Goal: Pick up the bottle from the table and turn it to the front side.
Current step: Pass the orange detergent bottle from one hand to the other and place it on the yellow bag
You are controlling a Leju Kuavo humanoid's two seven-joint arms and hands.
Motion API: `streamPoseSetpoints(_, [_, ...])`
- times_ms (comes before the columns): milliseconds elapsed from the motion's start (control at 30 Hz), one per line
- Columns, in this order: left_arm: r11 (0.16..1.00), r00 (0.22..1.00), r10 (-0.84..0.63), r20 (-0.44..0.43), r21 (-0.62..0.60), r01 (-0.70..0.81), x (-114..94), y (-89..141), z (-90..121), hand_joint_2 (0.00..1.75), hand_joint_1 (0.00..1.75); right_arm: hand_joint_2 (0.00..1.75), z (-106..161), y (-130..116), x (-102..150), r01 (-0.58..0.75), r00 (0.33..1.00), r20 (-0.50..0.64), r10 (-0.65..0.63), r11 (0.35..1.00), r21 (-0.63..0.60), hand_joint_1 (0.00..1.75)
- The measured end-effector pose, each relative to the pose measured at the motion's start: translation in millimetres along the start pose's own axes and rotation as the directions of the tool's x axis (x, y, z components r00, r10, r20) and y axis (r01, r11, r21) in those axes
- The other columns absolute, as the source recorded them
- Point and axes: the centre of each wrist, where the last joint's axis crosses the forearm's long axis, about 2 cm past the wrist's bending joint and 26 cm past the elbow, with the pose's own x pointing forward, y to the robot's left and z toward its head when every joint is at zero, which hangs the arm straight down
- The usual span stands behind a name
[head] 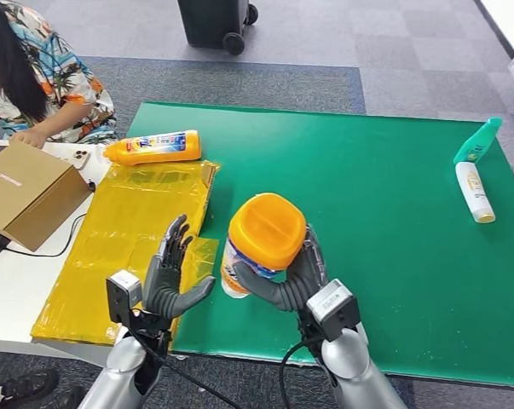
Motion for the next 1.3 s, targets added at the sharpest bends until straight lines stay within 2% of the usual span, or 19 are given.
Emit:
streamPoseSetpoints(433, [0.990,0.994,-0.072,-0.081,-0.130,0.061,-14.2,1.1,2.5,1.75,0.00,1.75,-2.8,18.3,-11.0,-0.021,1.000,-0.013,0.022,0.996,0.083,1.75])
streamPoseSetpoints(900, [0.981,0.979,-0.148,-0.139,-0.144,0.128,-24.3,7.7,8.1,1.75,0.00,1.75,-6.4,38.0,-20.2,0.075,0.996,-0.074,-0.059,0.968,0.238,1.75])
streamPoseSetpoints(1100, [0.975,0.975,-0.169,-0.143,-0.172,0.144,-27.1,10.0,10.3,1.75,0.00,1.75,-6.9,39.4,-24.4,0.094,0.993,-0.092,-0.071,0.956,0.276,1.75])
streamPoseSetpoints(1300, [0.957,0.981,-0.158,-0.112,-0.263,0.124,-29.0,8.6,5.7,1.75,0.00,1.75,-11.2,45.7,-24.6,0.103,0.993,-0.078,-0.084,0.951,0.291,1.75])
